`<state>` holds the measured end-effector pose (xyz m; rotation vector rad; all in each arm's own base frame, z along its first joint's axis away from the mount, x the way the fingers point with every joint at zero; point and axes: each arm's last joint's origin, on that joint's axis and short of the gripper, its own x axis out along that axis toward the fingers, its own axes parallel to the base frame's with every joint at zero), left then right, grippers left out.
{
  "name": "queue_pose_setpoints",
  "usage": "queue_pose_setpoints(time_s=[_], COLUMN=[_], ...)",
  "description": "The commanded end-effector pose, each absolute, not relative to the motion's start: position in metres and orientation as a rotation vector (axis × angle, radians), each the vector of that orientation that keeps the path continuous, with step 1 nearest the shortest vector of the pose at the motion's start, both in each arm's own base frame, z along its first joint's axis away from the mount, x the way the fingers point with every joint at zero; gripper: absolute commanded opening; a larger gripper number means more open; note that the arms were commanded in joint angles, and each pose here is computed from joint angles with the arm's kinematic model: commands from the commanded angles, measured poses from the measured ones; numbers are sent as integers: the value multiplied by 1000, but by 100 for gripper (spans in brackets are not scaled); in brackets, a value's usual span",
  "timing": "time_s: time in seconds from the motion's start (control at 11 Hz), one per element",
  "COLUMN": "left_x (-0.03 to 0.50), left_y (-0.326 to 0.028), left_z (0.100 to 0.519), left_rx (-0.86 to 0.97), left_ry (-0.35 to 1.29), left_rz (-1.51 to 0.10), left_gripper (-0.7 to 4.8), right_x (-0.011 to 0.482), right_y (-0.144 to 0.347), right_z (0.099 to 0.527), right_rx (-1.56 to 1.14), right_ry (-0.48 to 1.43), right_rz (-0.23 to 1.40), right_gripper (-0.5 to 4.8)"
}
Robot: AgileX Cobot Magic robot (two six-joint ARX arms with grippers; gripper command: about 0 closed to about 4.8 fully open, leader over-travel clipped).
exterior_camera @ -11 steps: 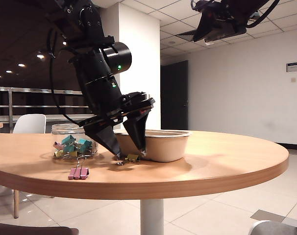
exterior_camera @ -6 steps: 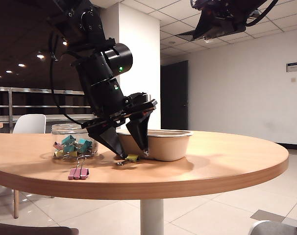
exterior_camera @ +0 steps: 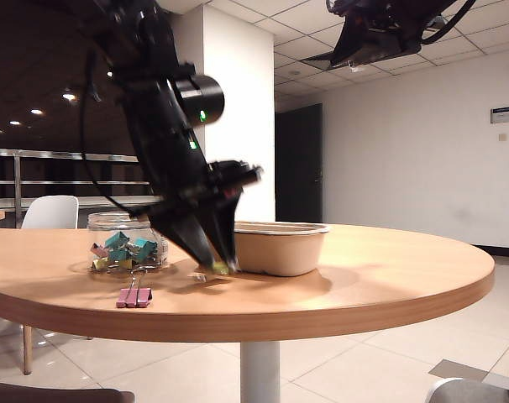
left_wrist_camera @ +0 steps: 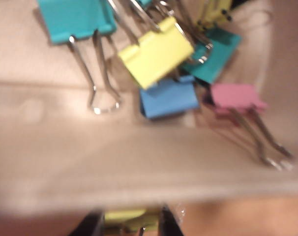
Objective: Pick up the box filled with clips, pour some clips from it into the rectangular paper box, and then put the clip box back on the table.
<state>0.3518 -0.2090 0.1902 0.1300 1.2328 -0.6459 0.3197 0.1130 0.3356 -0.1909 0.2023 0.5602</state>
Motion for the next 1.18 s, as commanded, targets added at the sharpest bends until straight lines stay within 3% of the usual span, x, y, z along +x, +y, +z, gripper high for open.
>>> queue_pose_setpoints(time_s=[0.09, 0.18, 0.27, 0.36, 0.54, 0.72, 1.09, 1.18], left_x=[338, 335, 355, 373, 375, 361, 331, 309], left_y=[-202, -200, -210, -217, -217, -205, -188, -176], left_z=[242, 267, 263, 235, 237, 264, 297, 308], left_rx=[117, 101, 82, 98, 99, 151, 192, 195], left_ry=[1113, 991, 826, 808, 787, 1028, 1106, 1229], left_rz=[-671, -686, -685, -644, -634, -602, -595, -568], left_gripper=[115, 115, 115, 296, 297, 297, 336, 479], right_x=[319, 319, 319, 319, 319, 320, 321, 321], right_y=[113, 113, 113, 113, 113, 109, 107, 107], right_z=[343, 343, 343, 343, 343, 343, 343, 343], right_rx=[-188, -188, -184, -184, -184, -183, -182, -182], right_ry=[169, 169, 168, 168, 168, 169, 170, 170], right_rz=[557, 558, 560, 564, 564, 551, 544, 544], right_gripper=[180, 180, 180, 180, 180, 180, 180, 180])
